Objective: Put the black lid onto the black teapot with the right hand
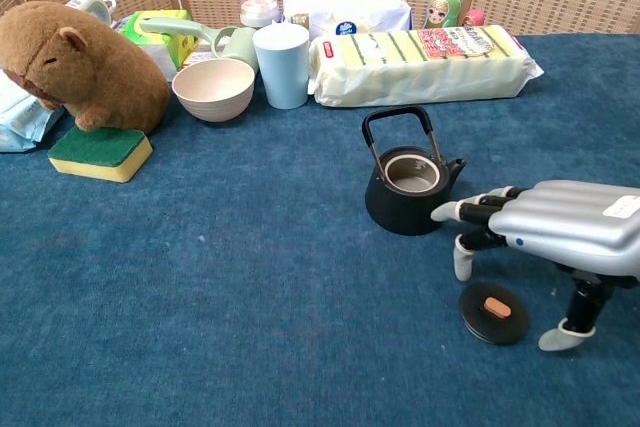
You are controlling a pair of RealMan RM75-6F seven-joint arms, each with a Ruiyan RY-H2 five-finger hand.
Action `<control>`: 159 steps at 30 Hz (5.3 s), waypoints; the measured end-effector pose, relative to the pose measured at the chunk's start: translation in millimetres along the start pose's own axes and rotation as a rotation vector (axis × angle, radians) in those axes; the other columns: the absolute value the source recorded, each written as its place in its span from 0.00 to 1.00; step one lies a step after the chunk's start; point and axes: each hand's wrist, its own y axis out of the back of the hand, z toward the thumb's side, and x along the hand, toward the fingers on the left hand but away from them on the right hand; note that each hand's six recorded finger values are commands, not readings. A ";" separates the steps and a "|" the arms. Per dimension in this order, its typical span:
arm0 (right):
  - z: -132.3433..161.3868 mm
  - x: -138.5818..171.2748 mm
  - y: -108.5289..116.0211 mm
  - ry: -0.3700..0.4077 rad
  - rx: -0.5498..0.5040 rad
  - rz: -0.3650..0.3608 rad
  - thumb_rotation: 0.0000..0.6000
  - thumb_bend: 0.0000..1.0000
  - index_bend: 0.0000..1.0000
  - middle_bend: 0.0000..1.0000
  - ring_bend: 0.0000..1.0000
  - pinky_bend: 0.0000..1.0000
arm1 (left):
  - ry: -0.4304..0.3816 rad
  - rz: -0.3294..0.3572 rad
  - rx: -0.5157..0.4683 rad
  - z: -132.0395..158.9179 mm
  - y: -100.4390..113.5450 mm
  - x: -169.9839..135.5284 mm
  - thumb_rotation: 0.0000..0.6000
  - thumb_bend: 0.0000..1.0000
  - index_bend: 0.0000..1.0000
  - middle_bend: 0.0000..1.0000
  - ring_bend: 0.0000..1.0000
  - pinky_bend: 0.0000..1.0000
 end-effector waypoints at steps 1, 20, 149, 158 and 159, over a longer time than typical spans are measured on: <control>-0.1 -0.3 -0.4 0.000 0.002 -0.002 1.00 0.06 0.35 0.00 0.00 0.00 | 0.000 0.000 0.000 0.0 0.0 0.0 1.00 0.09 0.00 0.00 0.00 0.00; -0.5 3.6 -1.3 0.015 -0.016 -0.028 1.00 0.16 0.43 0.00 0.00 0.00 | 0.002 -0.001 0.002 0.1 -0.7 0.2 1.00 0.09 0.00 0.00 0.00 0.00; -53.9 -83.4 122.6 -0.235 -0.394 -0.277 1.00 0.21 0.14 0.00 0.00 0.00 | 0.005 -0.002 -0.033 -4.3 5.6 -0.8 1.00 0.09 0.00 0.00 0.00 0.00; -59.6 -97.6 120.3 -0.278 -0.378 -0.273 1.00 0.21 0.14 0.00 0.00 0.00 | 0.008 -0.003 -0.037 -5.4 6.2 0.0 1.00 0.09 0.00 0.00 0.00 0.00; -59.5 -98.4 119.9 -0.280 -0.379 -0.270 1.00 0.21 0.14 0.00 0.00 0.00 | 0.008 -0.003 -0.036 -5.3 6.1 0.1 1.00 0.09 0.00 0.00 0.00 0.00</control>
